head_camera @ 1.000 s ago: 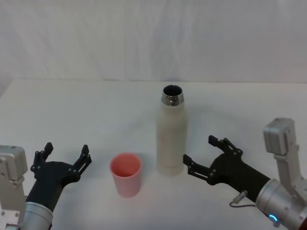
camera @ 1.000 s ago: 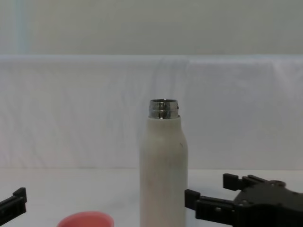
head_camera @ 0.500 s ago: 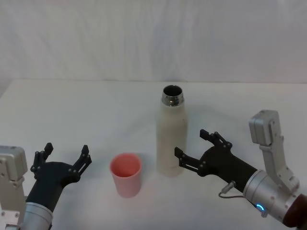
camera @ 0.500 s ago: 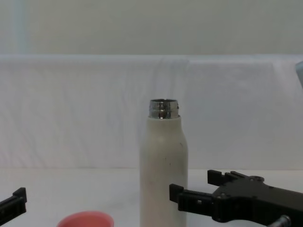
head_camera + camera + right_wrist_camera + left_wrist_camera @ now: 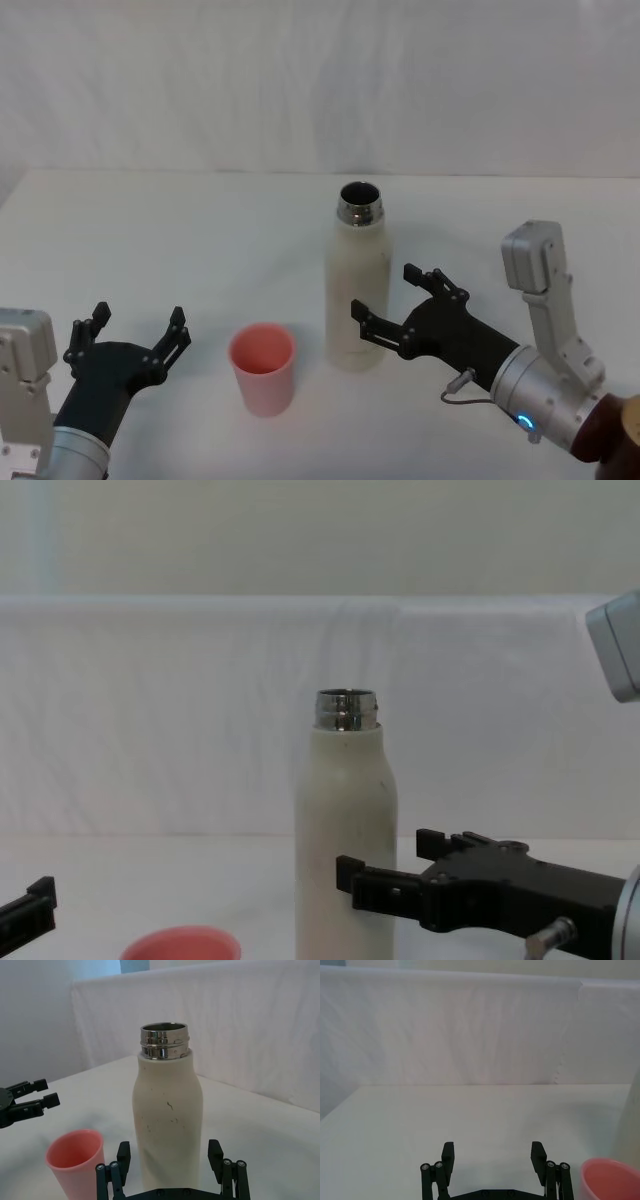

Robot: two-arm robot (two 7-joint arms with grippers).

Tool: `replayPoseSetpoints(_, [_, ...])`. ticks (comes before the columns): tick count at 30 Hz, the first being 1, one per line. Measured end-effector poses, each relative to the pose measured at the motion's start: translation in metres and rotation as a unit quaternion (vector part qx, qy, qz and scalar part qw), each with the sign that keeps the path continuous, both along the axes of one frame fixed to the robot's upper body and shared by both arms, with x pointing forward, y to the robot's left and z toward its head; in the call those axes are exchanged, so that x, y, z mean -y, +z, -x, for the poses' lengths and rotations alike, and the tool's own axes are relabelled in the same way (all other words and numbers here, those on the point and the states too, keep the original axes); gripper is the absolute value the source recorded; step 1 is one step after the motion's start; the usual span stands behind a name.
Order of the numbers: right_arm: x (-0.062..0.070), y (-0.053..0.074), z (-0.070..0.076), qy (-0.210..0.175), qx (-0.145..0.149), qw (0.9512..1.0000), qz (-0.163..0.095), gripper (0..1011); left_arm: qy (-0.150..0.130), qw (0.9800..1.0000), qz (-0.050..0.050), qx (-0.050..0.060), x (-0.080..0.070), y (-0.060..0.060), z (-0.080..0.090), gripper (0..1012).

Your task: Grasp the thermos with one hand and pour water into the cup lid.

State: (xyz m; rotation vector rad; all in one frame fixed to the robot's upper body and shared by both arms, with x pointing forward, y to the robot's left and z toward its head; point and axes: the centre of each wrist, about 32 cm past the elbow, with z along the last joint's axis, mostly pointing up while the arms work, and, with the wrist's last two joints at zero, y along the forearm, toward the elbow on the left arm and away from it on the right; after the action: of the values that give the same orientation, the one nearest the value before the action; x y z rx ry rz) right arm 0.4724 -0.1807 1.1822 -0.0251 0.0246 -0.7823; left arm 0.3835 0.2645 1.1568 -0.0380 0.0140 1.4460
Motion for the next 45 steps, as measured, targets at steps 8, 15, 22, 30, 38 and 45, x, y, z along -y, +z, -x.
replayPoseSetpoints(8, [-0.005, 0.001, -0.004, 0.005, 0.001, 1.0, 0.0, 1000, 0.0, 1.0, 0.0, 0.0, 0.0, 0.0, 0.0, 1001])
replayPoseSetpoints(15, [-0.01, 0.002, -0.009, 0.006, 0.004, 1.0, 0.007, 1000, 0.0, 1.0, 0.0, 0.0, 0.0, 0.0, 0.0, 1001])
replayPoseSetpoints(22, [-0.013, 0.002, -0.013, 0.004, 0.006, 0.9999, 0.012, 1000, 0.0, 1.0, 0.0, 0.0, 0.0, 0.0, 0.0, 1001])
replayPoseSetpoints(30, [-0.017, 0.001, -0.018, 0.003, 0.006, 0.9999, 0.012, 1000, 0.0, 1.0, 0.0, 0.0, 0.0, 0.0, 0.0, 1001])
replayPoseSetpoints(38, [-0.021, 0.0, -0.022, 0.004, 0.007, 0.9999, 0.008, 1000, 0.0, 1.0, 0.0, 0.0, 0.0, 0.0, 0.0, 1001])
replayPoseSetpoints(45, [-0.026, -0.002, -0.026, 0.003, 0.007, 1.0, 0.005, 1000, 0.0, 1.0, 0.0, 0.0, 0.0, 0.0, 0.0, 1001])
